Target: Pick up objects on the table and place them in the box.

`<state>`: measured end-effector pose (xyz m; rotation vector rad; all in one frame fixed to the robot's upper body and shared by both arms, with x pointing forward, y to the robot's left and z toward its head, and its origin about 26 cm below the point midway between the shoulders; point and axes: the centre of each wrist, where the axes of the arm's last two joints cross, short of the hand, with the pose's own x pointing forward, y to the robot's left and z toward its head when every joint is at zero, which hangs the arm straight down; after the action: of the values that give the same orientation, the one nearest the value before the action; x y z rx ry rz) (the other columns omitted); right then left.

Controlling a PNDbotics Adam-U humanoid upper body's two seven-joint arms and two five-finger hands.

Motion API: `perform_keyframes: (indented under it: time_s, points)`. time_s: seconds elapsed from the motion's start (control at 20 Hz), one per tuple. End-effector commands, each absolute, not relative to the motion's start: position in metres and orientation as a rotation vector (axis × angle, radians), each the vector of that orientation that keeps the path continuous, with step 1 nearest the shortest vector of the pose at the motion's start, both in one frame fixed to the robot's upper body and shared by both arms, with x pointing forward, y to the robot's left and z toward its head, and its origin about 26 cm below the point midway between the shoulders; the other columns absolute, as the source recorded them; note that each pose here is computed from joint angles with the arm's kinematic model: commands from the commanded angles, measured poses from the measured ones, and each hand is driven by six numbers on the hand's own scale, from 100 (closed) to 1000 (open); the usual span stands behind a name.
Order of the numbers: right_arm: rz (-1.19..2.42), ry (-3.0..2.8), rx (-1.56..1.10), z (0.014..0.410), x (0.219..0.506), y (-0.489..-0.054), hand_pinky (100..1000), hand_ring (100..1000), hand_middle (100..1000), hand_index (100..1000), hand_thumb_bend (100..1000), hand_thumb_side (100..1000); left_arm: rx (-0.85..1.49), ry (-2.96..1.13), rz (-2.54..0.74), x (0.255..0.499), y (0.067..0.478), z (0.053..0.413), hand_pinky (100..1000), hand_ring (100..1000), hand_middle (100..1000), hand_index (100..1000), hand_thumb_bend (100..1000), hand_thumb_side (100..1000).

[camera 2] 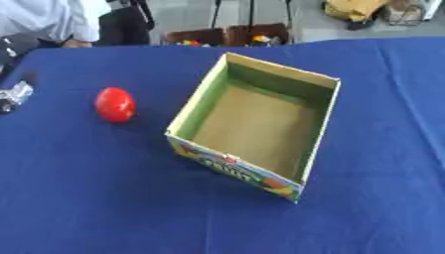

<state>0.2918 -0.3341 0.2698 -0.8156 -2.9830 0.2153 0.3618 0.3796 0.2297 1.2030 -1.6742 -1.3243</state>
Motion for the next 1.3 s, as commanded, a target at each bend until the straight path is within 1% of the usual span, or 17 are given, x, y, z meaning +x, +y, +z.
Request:
perform_keyframes:
  time_s: [0.05,0.1,0.15,0.3,0.35,0.4,0.45,0.5,0.55,0.6,0.65,0.7,0.9,1.1,1.2,1.25,1.3]
  points:
    - [0.238,-3.012,-0.805,0.279,0.290,-0.332,695,759,731,787,100,1000,1.249,-1.596,-1.360,0.370,0.385,0.238,717,912,948,1000,119,1000]
    - [0.240,-3.012,-0.802,0.279,0.290,-0.332,695,759,731,787,100,1000,1.250,-1.577,-1.361,0.374,0.385,0.238,717,911,947,1000,136,1000]
    - [0.242,-3.012,-0.799,0.279,0.290,-0.332,696,759,731,787,100,1000,1.247,-1.560,-1.362,0.377,0.385,0.238,714,908,943,1000,199,1000]
    - [0.248,-3.009,-0.793,0.279,0.290,-0.331,696,759,731,786,100,1000,1.234,-1.512,-1.349,0.388,0.383,0.239,719,909,939,1000,258,1000]
    - [0.248,-3.008,-0.792,0.279,0.290,-0.331,697,760,731,786,100,1000,1.226,-1.500,-1.350,0.390,0.382,0.239,717,909,945,1000,319,1000]
    - [0.248,-3.006,-0.791,0.278,0.290,-0.331,697,760,731,786,100,1000,1.212,-1.493,-1.354,0.393,0.380,0.238,714,908,945,1000,333,1000]
    - [0.249,-3.005,-0.791,0.278,0.290,-0.331,697,760,731,786,100,1000,1.198,-1.488,-1.357,0.396,0.379,0.239,707,902,939,1000,384,1000]
    - [0.250,-3.004,-0.790,0.278,0.290,-0.331,697,760,731,785,100,1000,1.184,-1.486,-1.358,0.398,0.377,0.240,704,900,937,1000,398,1000]
    - [0.250,-3.004,-0.790,0.278,0.290,-0.330,697,760,730,785,100,1000,1.171,-1.483,-1.360,0.399,0.375,0.241,702,900,937,1000,453,1000]
    - [0.250,-3.003,-0.789,0.278,0.290,-0.330,697,760,730,784,100,1000,1.153,-1.482,-1.359,0.402,0.373,0.241,697,898,937,1000,448,1000]
    - [0.250,-3.002,-0.788,0.278,0.291,-0.330,697,760,730,784,100,1000,1.132,-1.482,-1.358,0.404,0.370,0.241,687,893,932,1000,470,1000]
    - [0.250,-3.001,-0.787,0.278,0.291,-0.330,698,760,730,784,100,1000,1.110,-1.482,-1.357,0.407,0.368,0.241,681,889,928,1000,473,1000]
    - [0.249,-2.999,-0.782,0.277,0.291,-0.329,699,762,730,784,100,1000,1.058,-1.466,-1.359,0.416,0.360,0.246,643,863,910,1000,463,1000]
    - [0.251,-3.000,-0.775,0.277,0.291,-0.328,699,762,730,784,100,1000,1.025,-1.436,-1.366,0.425,0.355,0.251,648,865,912,1000,470,1000]
    - [0.253,-3.003,-0.770,0.278,0.292,-0.327,700,762,730,784,100,1000,1.010,-1.415,-1.376,0.429,0.353,0.252,644,864,912,1000,466,980]
    - [0.255,-3.004,-0.768,0.278,0.292,-0.326,700,762,729,784,100,1000,1.003,-1.407,-1.382,0.431,0.353,0.253,641,866,917,1000,464,959]
    - [0.255,-3.005,-0.766,0.278,0.292,-0.326,700,763,729,784,100,1000,0.993,-1.398,-1.390,0.433,0.352,0.254,634,863,922,1000,463,918]
